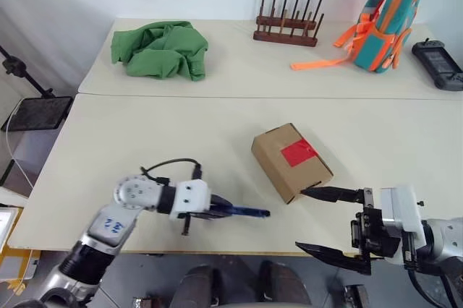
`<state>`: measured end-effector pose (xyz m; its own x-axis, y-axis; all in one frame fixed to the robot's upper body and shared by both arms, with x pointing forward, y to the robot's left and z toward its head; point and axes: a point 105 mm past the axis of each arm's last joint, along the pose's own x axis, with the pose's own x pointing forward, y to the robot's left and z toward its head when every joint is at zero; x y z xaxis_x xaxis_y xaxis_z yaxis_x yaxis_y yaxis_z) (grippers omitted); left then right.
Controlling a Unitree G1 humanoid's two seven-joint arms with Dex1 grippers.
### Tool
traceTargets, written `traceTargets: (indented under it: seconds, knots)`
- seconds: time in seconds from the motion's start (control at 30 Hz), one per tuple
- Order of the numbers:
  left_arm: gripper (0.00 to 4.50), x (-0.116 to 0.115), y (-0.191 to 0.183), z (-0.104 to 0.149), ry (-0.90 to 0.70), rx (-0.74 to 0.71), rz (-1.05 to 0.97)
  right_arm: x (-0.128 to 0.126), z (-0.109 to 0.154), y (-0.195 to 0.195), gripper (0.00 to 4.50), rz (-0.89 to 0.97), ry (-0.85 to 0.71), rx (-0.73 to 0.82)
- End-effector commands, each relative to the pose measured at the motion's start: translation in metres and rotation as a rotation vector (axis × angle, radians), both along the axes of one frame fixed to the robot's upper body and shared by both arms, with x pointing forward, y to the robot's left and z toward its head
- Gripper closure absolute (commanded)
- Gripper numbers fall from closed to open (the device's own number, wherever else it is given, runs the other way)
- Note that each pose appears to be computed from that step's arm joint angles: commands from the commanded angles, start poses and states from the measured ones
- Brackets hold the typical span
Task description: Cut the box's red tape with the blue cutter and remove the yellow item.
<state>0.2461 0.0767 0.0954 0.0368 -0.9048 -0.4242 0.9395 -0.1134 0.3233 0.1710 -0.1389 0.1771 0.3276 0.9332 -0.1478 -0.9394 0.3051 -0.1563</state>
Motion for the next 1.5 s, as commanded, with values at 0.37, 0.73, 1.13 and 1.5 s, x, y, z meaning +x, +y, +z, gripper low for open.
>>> traceTargets:
  seconds: [0.37,0.73,1.13,1.5]
  knots:
    - [4.02,-0.012,-0.041,-0.018,0.005,0.085,0.054,0.010,-0.051,-0.019,3.46,-0.127,0.023,-0.323]
    - [4.02,-0.007,-0.050,-0.018,-0.032,0.118,0.056,0.026,-0.075,-0.021,4.48,-0.149,0.018,-0.394]
    - [4.02,0.003,-0.053,-0.013,-0.073,0.127,0.067,0.039,-0.094,0.001,4.48,-0.098,0.014,-0.373]
    - [4.02,0.006,-0.055,-0.012,-0.078,0.120,0.078,0.045,-0.093,0.026,4.48,-0.053,0.004,-0.316]
